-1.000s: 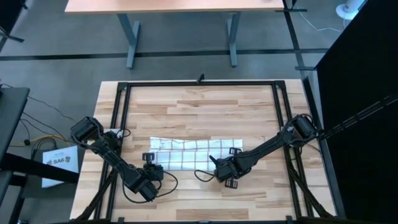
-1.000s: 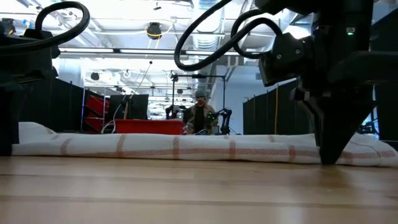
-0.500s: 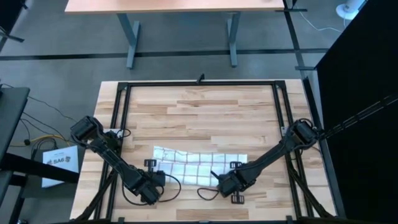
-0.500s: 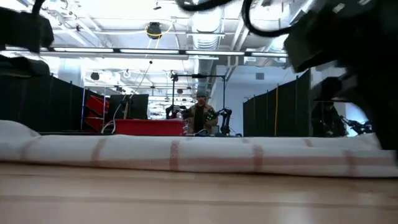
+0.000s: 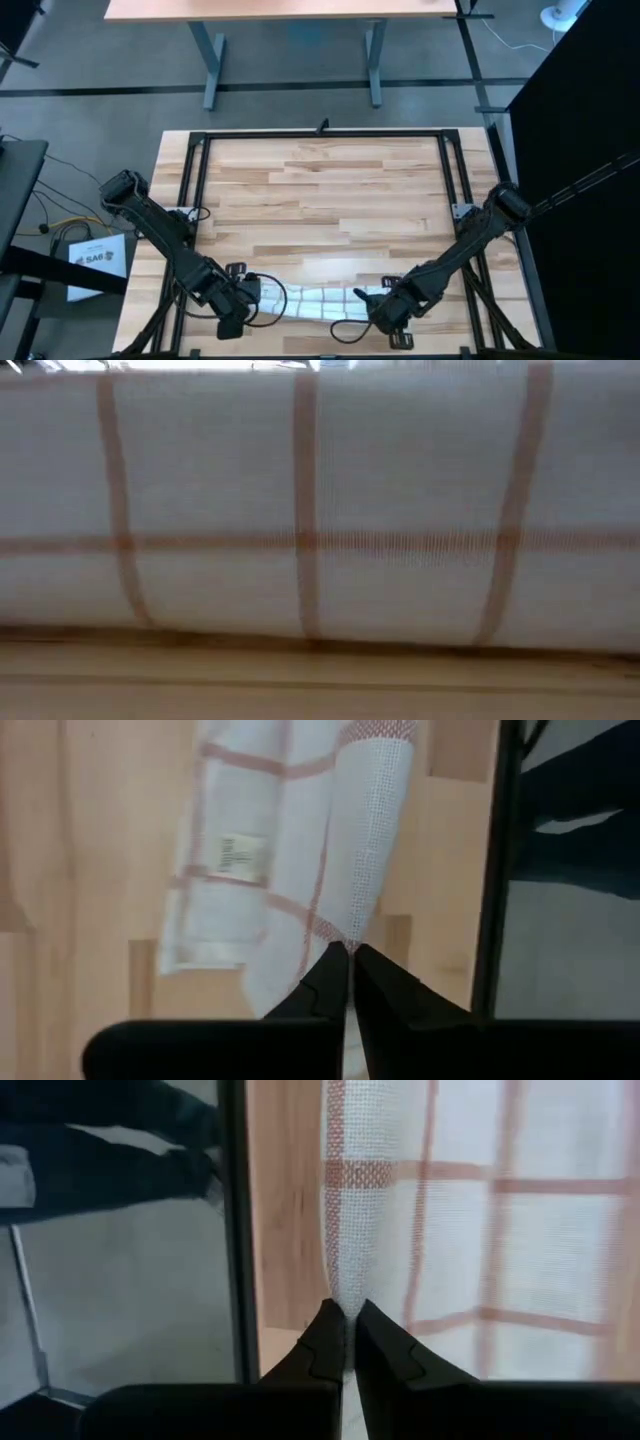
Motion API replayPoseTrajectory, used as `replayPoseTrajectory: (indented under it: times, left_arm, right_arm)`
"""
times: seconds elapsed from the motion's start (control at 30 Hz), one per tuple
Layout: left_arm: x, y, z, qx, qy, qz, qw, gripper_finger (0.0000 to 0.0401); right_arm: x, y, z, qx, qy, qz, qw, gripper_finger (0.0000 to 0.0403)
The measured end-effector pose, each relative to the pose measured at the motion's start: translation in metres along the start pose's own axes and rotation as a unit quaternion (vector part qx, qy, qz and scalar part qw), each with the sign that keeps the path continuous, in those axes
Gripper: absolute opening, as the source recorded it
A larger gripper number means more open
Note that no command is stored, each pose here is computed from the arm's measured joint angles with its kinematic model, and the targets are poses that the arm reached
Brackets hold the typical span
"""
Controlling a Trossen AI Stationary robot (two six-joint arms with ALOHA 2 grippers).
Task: Roll towel
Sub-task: Fold the white striped towel
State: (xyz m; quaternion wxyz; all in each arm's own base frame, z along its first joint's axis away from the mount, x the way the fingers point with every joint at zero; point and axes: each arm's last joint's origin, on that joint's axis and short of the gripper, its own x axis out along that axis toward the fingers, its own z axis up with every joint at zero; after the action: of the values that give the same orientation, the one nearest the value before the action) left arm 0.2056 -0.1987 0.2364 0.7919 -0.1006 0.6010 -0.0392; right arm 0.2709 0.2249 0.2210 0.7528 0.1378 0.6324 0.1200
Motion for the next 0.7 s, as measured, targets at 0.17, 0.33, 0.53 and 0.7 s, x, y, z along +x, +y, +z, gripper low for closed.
replayPoseTrajectory:
  times: [0.17,0.33,0.53,0.7]
  left_arm:
    - [0.000,0.012,0.006,0.017,0.005,0.017,1.000,0.0000]
    - [0.000,0.022,0.015,0.051,0.008,0.028,0.998,0.0000]
    - [0.000,0.035,0.027,0.068,0.015,0.018,0.997,0.0000]
    - [-0.003,0.037,0.026,0.070,0.034,-0.009,0.997,0.0000]
  right_arm:
    - [-0.016,-0.023,0.004,0.024,0.011,-0.028,0.999,0.0000]
    - [-0.025,-0.046,0.009,0.030,0.024,-0.051,0.998,0.0000]
    - [-0.031,-0.066,0.020,0.037,0.037,-0.023,0.998,0.0000]
    - [-0.039,-0.064,0.021,0.032,0.030,0.009,0.999,0.0000]
